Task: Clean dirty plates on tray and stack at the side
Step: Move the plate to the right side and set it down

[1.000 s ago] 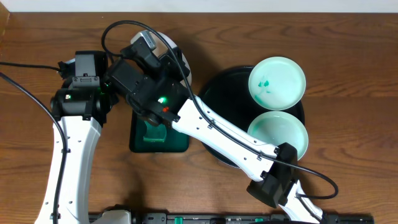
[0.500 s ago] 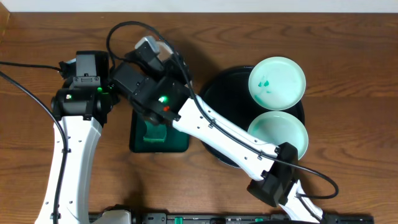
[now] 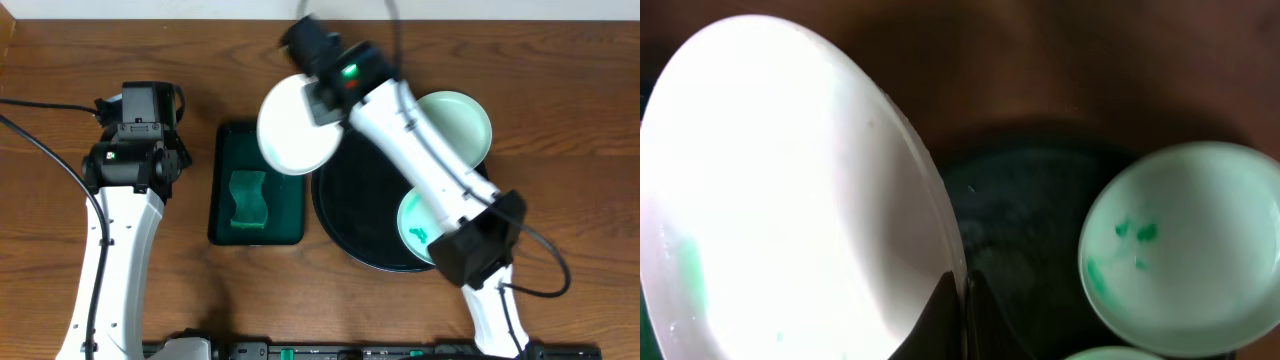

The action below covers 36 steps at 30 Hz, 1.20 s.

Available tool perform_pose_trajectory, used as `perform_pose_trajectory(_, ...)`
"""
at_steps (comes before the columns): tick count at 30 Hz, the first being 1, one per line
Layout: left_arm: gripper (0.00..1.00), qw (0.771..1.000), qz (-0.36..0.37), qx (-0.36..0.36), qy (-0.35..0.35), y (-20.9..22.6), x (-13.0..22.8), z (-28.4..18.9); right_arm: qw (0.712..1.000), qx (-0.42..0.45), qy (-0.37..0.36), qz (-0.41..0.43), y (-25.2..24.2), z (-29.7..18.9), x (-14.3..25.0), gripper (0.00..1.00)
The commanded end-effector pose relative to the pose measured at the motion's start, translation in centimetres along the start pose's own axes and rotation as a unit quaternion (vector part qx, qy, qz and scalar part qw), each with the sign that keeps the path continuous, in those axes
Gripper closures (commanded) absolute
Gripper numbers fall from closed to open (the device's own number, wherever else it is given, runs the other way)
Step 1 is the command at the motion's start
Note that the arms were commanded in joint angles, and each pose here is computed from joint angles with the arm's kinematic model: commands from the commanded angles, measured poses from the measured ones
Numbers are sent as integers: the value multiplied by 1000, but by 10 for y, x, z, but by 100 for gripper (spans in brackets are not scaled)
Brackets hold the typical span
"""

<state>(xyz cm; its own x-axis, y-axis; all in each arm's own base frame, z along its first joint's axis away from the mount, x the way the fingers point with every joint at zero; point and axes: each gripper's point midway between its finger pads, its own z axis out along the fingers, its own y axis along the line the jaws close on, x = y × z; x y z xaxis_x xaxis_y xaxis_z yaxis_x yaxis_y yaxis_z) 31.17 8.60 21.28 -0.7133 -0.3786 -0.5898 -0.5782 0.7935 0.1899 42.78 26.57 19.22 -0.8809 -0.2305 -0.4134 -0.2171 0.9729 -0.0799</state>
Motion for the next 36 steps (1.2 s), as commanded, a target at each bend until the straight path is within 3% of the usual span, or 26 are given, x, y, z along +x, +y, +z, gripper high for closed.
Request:
perform_pose_trajectory(1, 20, 1000, 4, -8, -10, 5, -3, -5, 993, -73, 44, 78, -35, 0, -2, 99)
perform_pose_trajectory(9, 20, 1000, 4, -8, -10, 5, -3, -5, 962, -107, 106, 228, -178, 11, 12, 99)
perform_pose_trajectory(23, 20, 1000, 4, -8, -10, 5, -3, -5, 891, -29, 158, 424, -389, -10, 119, 99)
perform_pose_trajectory(29, 20, 1000, 4, -8, -10, 5, -3, -5, 851, 38, 169, 495, -453, -22, 172, 99)
perform_pose_trajectory(36, 20, 1000, 4, -8, -10, 5, -3, -5, 812, 92, 207, 538, -476, -8, 215, 99)
